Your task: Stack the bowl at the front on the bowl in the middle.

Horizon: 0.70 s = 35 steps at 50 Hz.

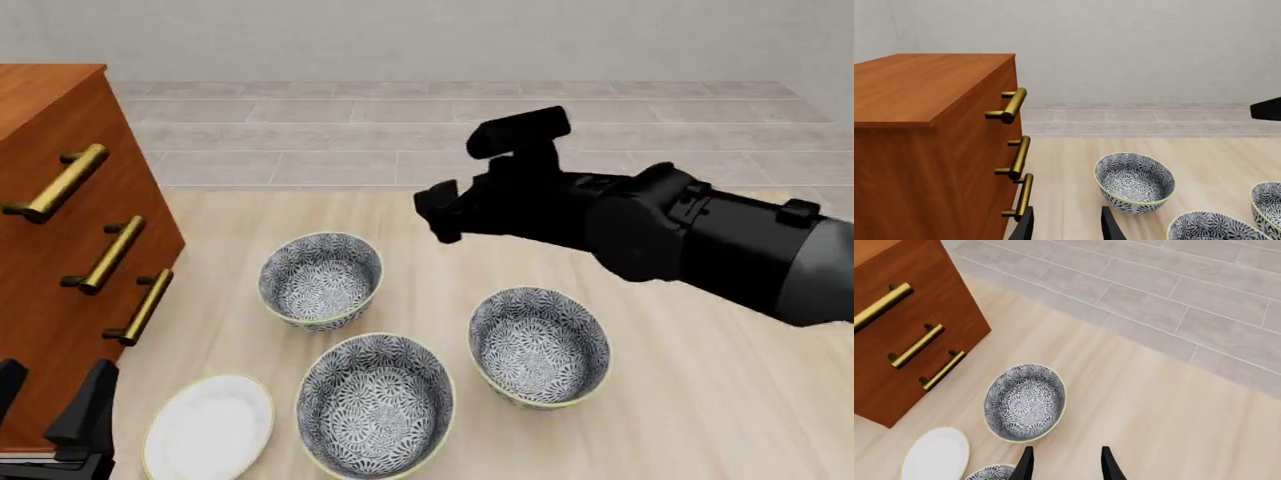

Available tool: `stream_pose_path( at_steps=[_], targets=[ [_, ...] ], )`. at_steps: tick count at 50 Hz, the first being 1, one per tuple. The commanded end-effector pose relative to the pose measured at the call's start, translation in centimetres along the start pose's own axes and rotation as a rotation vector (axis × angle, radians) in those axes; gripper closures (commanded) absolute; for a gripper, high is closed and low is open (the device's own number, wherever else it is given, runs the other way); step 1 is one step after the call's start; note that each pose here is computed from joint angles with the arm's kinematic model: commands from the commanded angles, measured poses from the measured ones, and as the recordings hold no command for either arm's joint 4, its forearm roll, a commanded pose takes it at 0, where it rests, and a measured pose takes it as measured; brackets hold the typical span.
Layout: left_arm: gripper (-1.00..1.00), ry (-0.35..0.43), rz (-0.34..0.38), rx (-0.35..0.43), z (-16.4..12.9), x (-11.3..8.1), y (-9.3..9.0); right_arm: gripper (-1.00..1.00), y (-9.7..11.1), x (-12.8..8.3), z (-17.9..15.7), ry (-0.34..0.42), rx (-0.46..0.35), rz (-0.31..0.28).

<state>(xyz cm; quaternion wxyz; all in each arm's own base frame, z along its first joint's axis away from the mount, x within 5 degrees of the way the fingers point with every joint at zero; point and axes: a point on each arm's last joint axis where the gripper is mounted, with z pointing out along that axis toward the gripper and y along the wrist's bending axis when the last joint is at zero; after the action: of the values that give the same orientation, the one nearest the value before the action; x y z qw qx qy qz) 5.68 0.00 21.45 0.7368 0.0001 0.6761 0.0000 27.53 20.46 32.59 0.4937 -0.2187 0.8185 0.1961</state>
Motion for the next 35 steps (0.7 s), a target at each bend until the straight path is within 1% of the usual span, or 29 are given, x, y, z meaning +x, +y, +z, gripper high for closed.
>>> stream_pose_path(
  at_steps=[1,5,14,23,28,35],
  targets=[
    [-1.00,0.000,0.000,0.000,0.0,0.0,0.0,-1.00,0.5,-0.6,3.2,0.048,-0.005,0.010],
    [-1.00,0.000,0.000,0.000,0.0,0.0,0.0,-1.00,0.2,-0.4,4.8,0.070,0.004,0.010],
    [-1.00,0.000,0.000,0.000,0.0,0.0,0.0,-1.00,1.0,-0.2,6.7,0.101,-0.009,0.004],
    [-1.00,0.000,0.000,0.000,0.0,0.0,0.0,-1.00,1.9,-0.1,8.4,0.120,-0.022,0.026],
    [-1.00,0.000,0.000,0.000,0.0,0.0,0.0,-1.00,1.3,0.0,9.5,0.132,-0.006,0.046],
    [-1.00,0.000,0.000,0.000,0.0,0.0,0.0,-1.00,0.6,0.2,10.9,0.146,0.009,0.058]
  ],
)
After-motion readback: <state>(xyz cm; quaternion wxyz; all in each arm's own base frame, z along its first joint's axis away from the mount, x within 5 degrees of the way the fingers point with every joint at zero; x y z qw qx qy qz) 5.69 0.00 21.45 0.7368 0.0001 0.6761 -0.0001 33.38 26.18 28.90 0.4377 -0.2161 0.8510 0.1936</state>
